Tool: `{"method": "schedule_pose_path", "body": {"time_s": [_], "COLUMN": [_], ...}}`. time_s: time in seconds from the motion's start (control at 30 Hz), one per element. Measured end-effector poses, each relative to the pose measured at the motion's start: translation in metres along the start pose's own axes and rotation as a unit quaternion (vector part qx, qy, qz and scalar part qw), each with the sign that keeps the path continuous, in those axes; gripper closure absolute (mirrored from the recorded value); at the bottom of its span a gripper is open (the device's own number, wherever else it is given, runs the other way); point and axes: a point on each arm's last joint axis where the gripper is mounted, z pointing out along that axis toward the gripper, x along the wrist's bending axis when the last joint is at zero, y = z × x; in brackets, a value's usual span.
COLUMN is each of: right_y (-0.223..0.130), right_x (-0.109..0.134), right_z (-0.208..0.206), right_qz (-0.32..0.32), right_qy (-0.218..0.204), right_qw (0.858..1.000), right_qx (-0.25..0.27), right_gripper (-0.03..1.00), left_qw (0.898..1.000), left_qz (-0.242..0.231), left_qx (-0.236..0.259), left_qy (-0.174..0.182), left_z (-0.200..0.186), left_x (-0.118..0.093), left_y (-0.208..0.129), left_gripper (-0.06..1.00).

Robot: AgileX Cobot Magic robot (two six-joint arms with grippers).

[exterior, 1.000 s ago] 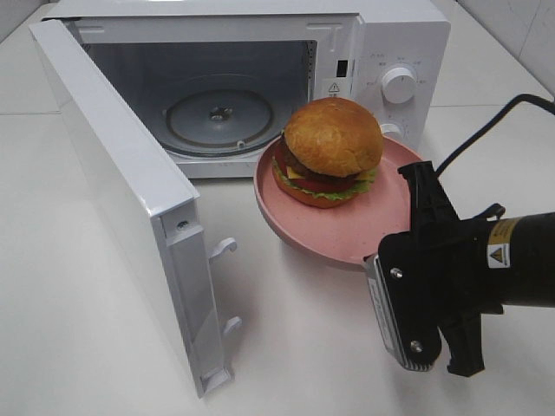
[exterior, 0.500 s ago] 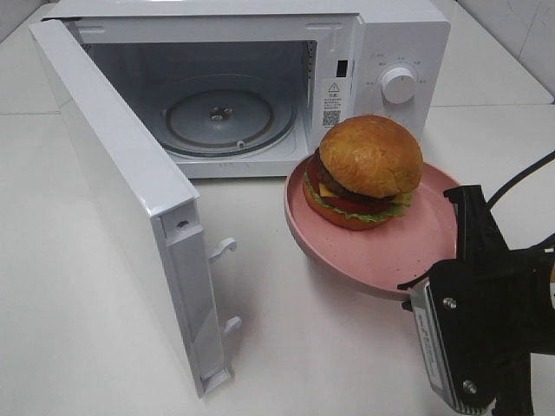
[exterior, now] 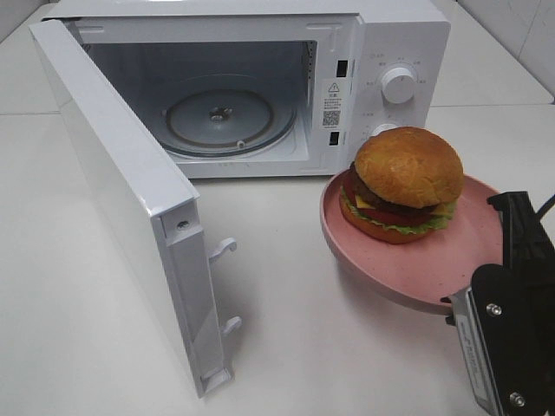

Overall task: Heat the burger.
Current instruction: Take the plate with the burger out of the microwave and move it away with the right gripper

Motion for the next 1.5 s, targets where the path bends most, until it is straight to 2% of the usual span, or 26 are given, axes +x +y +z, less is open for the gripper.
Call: {"method": "schedule_pose_path", "body": {"time_s": [0.23,0.3,0.5,0.67,0.97,1.23,1.33,1.4,1.47,1.5], "right_y": [-0.017,-0.018,-0.029,-0.033,-0.036,-0.039,-0.039,-0.039,-0.038,-0.038], "right_x": [0.001,0.001,0.001,0.002,0.0,-0.004,-0.01,-0.012,-0.019,-0.019], "right_z": [-0.016,-0.017,-0.024,-0.026,-0.027,-0.022,-0.019,-0.018,-0.013,-0.013], "right_qz": [0.052,0.062,0.142,0.179,0.23,0.277,0.305,0.31,0.338,0.338], "right_qy": [-0.011,-0.014,-0.041,-0.044,-0.068,-0.073,-0.074,-0.074,-0.076,-0.076], "right_qw": [0.995,0.994,0.98,0.97,0.957,0.937,0.922,0.919,0.903,0.903], "right_qx": [0.078,0.085,0.133,0.157,0.164,0.2,0.226,0.232,0.253,0.253], "right_gripper": [0.92,0.92,0.92,0.92,0.92,0.92,0.92,0.92,0.92,0.92], "left_qw": [1.0,1.0,1.0,1.0,1.0,1.0,1.0,1.0,1.0,1.0], "left_qz": [0.0,0.0,0.0,0.0,0.0,0.0,0.0,0.0,0.0,0.0], "left_qx": [0.0,0.0,0.0,0.0,0.0,0.0,0.0,0.0,0.0,0.0], "left_qy": [0.0,0.0,0.0,0.0,0.0,0.0,0.0,0.0,0.0,0.0], "left_z": [0.0,0.0,0.0,0.0,0.0,0.0,0.0,0.0,0.0,0.0], "left_x": [0.0,0.0,0.0,0.0,0.0,0.0,0.0,0.0,0.0,0.0], "left_y": [0.0,0.0,0.0,0.0,0.0,0.0,0.0,0.0,0.0,0.0], "left_gripper": [-0.03,-0.03,-0.03,-0.03,-0.03,-0.03,-0.03,-0.03,-0.03,-0.03]}}
